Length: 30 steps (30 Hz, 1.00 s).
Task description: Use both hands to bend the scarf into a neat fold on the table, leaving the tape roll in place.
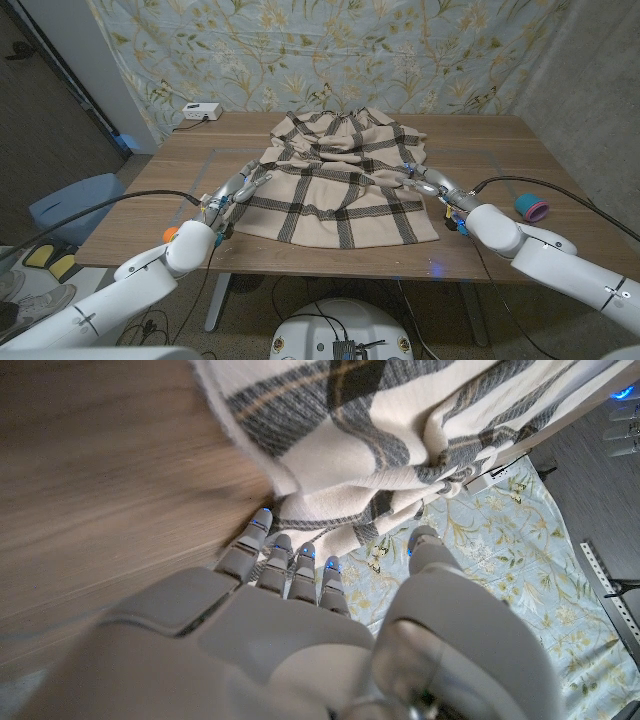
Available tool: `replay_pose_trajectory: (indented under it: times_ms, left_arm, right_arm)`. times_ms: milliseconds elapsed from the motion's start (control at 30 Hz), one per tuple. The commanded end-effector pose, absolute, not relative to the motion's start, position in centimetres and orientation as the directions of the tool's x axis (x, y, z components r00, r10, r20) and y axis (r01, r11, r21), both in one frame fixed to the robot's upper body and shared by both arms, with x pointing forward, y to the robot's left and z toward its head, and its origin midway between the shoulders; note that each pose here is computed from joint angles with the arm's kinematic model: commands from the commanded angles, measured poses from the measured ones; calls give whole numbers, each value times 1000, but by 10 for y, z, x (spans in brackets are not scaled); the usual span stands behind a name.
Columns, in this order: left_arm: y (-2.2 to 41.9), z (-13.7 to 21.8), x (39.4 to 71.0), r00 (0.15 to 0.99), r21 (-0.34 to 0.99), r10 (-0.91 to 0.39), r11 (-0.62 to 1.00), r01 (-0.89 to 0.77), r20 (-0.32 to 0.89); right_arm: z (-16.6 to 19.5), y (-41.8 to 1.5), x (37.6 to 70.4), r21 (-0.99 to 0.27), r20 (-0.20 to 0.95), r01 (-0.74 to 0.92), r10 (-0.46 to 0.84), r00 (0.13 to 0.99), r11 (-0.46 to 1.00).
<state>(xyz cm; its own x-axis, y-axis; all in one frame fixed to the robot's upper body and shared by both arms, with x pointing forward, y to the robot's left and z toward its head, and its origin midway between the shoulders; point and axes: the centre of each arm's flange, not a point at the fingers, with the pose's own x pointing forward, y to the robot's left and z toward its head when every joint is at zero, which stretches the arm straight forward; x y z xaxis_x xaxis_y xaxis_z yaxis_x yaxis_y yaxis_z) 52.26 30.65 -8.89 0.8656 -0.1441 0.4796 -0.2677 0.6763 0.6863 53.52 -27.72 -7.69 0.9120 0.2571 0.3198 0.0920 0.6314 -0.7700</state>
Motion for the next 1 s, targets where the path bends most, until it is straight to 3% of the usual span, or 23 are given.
replay_pose_trajectory:
  times_ms: [33,700,1000]
  left_arm:
    - [314,-100,510,889,735,-139,625,-263,436]
    - [331,-102,500,918,814,-116,513,-271,379]
    - [339,-94,495,929,867,-116,415,-275,350]
  right_arm:
    - [-95,-266,507,-816,316,128,249,916,564]
    - [-123,-251,468,-846,352,224,191,916,484]
    - [-128,-246,453,-885,362,280,170,917,373]
